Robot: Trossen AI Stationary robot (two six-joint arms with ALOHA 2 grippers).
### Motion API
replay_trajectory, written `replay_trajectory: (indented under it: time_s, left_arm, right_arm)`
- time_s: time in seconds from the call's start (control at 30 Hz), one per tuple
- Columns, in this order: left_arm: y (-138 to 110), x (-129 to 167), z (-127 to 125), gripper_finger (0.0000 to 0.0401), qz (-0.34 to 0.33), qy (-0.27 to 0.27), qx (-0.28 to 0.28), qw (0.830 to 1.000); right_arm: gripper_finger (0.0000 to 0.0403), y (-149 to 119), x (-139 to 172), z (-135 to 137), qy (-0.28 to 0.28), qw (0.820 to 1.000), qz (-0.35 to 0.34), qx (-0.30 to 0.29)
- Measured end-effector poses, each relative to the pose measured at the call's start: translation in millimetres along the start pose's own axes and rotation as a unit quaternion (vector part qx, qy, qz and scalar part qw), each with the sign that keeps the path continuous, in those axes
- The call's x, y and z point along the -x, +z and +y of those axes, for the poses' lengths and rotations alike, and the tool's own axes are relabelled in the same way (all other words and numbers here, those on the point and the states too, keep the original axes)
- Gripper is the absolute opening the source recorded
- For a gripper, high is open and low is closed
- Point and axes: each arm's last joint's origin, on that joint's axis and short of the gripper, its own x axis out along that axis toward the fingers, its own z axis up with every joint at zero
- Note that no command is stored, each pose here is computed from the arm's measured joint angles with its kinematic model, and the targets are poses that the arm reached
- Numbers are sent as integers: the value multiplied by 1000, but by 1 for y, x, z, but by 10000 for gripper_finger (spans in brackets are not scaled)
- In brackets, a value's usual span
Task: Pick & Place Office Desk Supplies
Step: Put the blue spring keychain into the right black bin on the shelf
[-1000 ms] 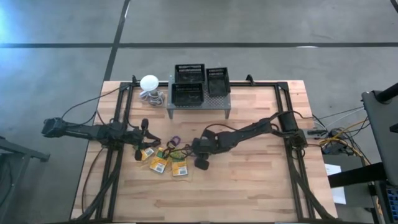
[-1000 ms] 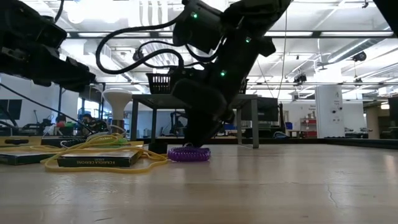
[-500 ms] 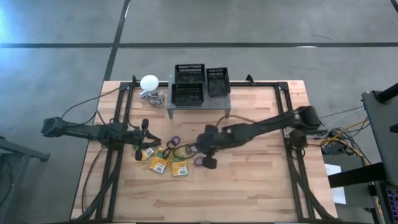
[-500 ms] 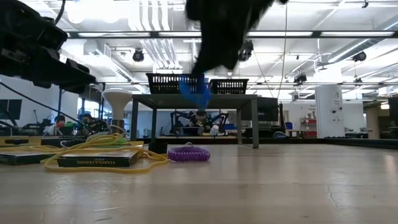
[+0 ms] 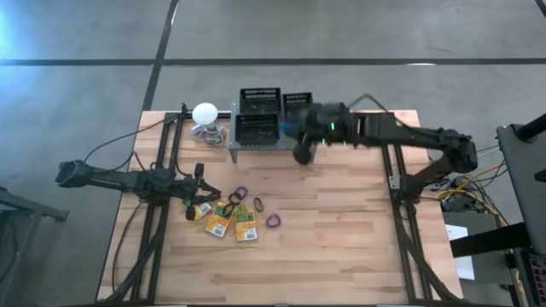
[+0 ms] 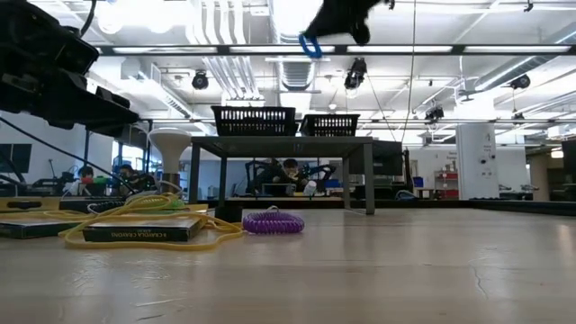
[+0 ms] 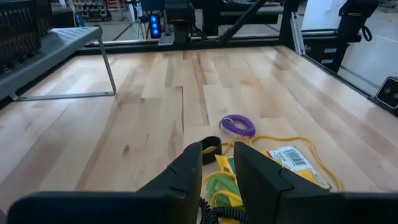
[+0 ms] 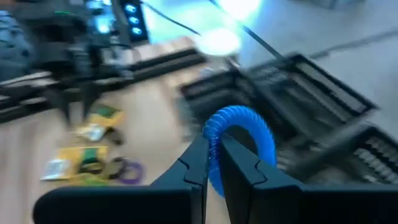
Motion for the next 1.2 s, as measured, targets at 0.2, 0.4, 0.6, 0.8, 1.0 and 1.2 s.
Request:
replay_trajectory:
  time_s: [0.2, 0.4, 0.6, 0.8, 1.0, 1.2]
  left_arm:
    - [6, 0, 0, 95, -30, 3, 46, 998]
    - [8, 0, 1, 95, -41, 15, 107, 993]
    - [9, 0, 2, 95, -47, 17, 135, 990]
    - [10, 1, 2, 95, -54, 16, 149, 987]
    - [11, 1, 2, 95, -56, 27, 155, 986]
    - [21, 3, 3, 94, -61, 28, 156, 986]
  right_arm:
    - [22, 7, -25, -61, -37, 999, 34, -13]
    - [22, 3, -54, -98, -77, 993, 89, -19]
    - [22, -9, -81, -116, -93, 985, 143, -31]
    - [22, -19, -99, -124, -98, 981, 167, -31]
    - [23, -27, -106, -128, -103, 977, 186, -31]
    - [59, -30, -109, -129, -105, 975, 195, -36]
